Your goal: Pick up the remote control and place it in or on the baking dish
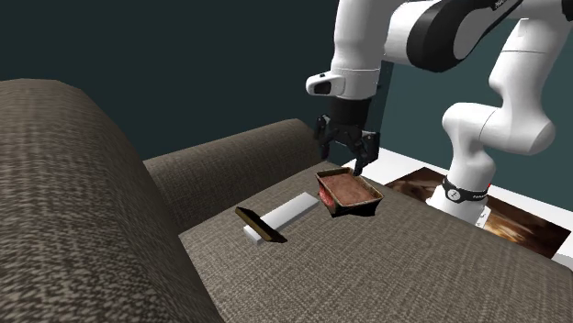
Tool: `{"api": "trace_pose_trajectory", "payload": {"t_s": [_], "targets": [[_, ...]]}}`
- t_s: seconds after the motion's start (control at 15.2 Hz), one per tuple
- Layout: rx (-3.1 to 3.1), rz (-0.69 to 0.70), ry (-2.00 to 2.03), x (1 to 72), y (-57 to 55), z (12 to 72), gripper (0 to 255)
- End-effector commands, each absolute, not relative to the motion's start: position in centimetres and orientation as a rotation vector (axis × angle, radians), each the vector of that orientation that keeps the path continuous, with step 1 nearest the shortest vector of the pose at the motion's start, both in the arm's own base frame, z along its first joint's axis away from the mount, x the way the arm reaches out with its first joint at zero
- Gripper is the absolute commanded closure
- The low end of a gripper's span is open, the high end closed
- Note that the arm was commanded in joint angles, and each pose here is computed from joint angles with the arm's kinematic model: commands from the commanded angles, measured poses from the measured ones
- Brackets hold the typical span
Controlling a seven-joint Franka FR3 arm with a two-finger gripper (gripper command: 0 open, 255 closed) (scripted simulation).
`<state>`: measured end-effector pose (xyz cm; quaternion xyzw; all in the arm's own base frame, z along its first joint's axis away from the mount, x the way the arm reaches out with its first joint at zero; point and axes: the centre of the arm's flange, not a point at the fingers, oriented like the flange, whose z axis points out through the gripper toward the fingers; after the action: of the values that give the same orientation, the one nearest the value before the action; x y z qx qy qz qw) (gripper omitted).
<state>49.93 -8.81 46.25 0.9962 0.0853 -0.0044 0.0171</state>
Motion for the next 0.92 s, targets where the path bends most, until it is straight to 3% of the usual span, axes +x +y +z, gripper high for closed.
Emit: {"api": "trace_pose_trajectory", "payload": {"t_s": [0.0, 0.66, 0.86], "targets": [[3.099, -0.012, 0.271, 51.9, -9.8, 44.5, 0], [3.117, -0.009, 0.297, 61.6, -14.5, 37.0, 0], [3.117, -0.009, 0.297, 61.6, -14.6, 35.5, 0]]}}
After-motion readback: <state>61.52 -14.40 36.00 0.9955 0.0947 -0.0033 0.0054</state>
